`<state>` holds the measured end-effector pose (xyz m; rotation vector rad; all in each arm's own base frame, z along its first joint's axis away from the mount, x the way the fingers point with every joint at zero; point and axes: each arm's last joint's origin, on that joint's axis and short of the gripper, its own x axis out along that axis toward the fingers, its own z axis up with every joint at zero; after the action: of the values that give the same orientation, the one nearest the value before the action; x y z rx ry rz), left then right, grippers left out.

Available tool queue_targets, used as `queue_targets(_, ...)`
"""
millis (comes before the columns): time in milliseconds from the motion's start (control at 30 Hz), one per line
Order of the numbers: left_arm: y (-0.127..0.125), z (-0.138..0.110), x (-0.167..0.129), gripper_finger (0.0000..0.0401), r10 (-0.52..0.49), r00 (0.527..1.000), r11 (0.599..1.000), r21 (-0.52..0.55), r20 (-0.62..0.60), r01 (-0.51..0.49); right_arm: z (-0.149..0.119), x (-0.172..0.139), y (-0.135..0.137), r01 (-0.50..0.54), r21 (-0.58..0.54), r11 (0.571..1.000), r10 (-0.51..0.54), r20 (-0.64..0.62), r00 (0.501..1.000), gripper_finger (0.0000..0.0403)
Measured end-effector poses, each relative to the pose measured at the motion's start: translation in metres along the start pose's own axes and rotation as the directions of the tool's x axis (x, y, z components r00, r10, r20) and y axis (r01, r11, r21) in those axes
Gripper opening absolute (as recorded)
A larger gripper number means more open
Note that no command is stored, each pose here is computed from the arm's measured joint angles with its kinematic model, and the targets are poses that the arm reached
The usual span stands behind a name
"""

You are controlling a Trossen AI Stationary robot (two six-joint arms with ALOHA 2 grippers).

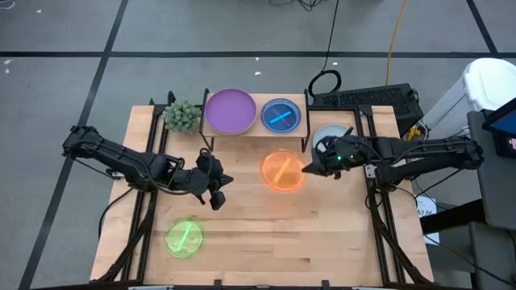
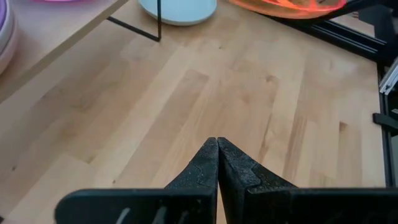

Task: Place and stack plates onto a shelf
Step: Stack the orange transparent plate on top of the blue transparent plate on the shelf

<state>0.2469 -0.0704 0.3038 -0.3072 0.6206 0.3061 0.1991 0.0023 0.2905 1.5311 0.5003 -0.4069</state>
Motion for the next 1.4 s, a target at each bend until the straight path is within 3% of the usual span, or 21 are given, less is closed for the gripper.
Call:
queue_targets(267, 0.001, 0.0, 0.0, 0.0003, 0.012, 1.0, 0.999, -0.032, 0.008, -0.011, 0.024, -0.005, 0.003, -0.003, -0.019, 1.0, 0.004, 0.055, 0.998, 0.0)
queue_targets(533, 0.001, 0.001, 0.001, 0.0003, 0.014, 1.0, 0.998, -0.06, 0.015, -0.013, 0.049, -0.022, 0.028, -0.056, -0.084, 0.995, 0.069, 0.161, 0.984, 0.0)
queue_targets(833, 0.007, 0.005, 0.003, 0.0003, 0.037, 0.999, 0.996, -0.078, 0.021, -0.035, 0.076, -0.029, 0.046, -0.036, -0.126, 0.991, 0.054, 0.143, 0.988, 0.0)
queue_targets(1400, 0.008, 0.006, 0.004, 0.0003, 0.041, 0.999, 0.995, -0.088, 0.021, -0.039, 0.127, -0.025, 0.041, 0.058, -0.168, 0.984, -0.015, 0.247, 0.969, 0.0)
